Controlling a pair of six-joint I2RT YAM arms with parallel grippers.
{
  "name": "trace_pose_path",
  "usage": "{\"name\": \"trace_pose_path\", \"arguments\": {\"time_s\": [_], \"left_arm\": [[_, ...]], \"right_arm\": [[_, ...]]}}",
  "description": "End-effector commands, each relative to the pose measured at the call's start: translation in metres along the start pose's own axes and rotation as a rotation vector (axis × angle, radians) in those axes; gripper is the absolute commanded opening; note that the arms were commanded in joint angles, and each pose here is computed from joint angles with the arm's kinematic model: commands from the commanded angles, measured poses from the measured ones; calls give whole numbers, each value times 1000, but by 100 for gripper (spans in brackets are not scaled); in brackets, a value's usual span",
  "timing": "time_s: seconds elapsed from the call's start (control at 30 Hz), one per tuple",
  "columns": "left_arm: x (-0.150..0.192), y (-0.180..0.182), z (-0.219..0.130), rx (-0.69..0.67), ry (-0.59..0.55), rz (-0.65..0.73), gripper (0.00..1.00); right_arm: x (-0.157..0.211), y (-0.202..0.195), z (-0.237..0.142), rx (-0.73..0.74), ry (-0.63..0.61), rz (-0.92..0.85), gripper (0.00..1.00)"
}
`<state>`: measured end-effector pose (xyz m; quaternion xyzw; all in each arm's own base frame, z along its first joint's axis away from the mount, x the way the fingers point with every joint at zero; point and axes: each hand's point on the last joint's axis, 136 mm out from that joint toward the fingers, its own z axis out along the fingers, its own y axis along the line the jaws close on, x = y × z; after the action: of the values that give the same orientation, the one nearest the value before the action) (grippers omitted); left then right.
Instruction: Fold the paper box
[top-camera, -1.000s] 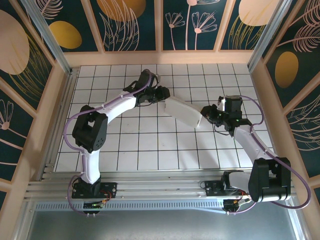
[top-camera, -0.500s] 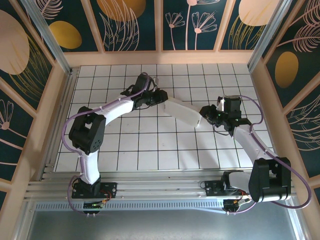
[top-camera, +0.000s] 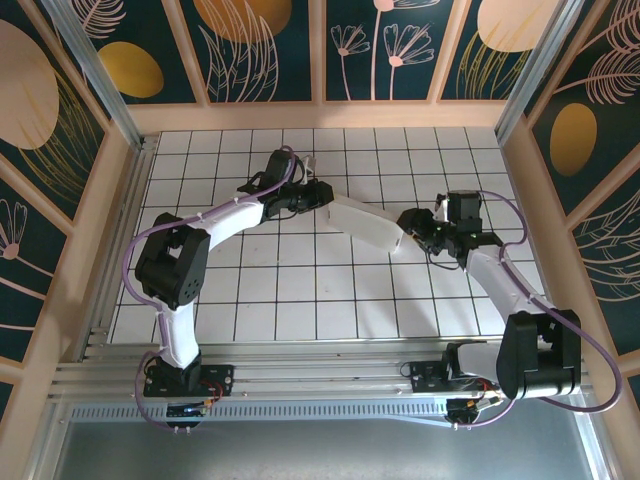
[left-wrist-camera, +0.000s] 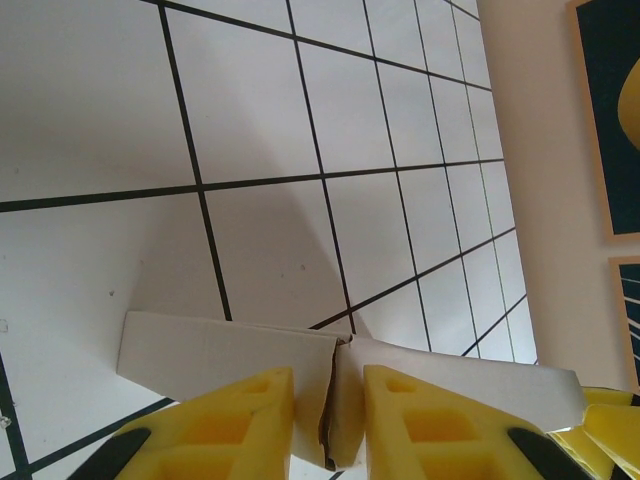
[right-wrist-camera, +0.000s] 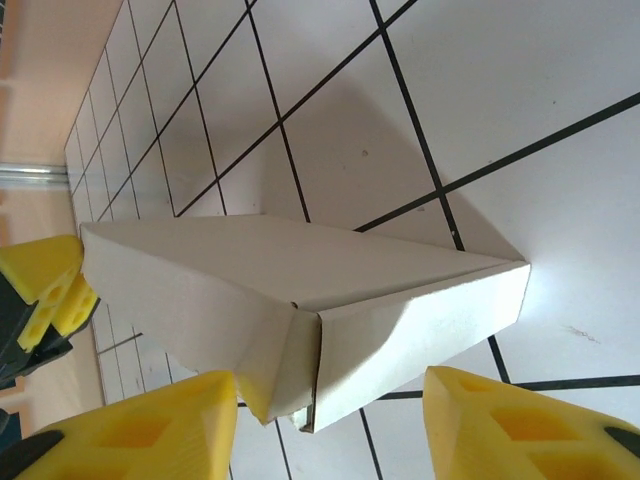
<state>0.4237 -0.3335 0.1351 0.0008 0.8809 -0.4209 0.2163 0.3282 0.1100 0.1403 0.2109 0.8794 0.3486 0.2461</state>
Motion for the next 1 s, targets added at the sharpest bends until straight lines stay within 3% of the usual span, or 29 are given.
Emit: {"name": "trace_pose_path", "arguments": {"time_s": [0.0, 0.13, 0.4, 0.6, 0.7, 0.87, 0.97], "left_arm": [[53, 60, 12, -176, 179, -93, 23], [51, 59, 13, -180, 177, -94, 23], [48, 56, 15, -173, 179, -92, 23], [53, 65, 16, -198, 192, -75, 23], [59, 84, 15, -271, 199, -41, 23], [61, 114, 7, -399, 181, 60, 24], [61, 98, 8, -320, 180, 83, 25]], "right_arm": [[-11, 2, -4, 19, -24, 14, 54], [-12, 5, -2, -31, -20, 31, 51], [-7, -21, 5, 23, -27, 57, 15], [8, -47, 15, 82, 0, 57, 10], [12, -67, 16, 166, -9, 28, 4], [15, -89, 12, 277, -4, -20, 3], [13, -79, 10, 237, -4, -24, 6]]}}
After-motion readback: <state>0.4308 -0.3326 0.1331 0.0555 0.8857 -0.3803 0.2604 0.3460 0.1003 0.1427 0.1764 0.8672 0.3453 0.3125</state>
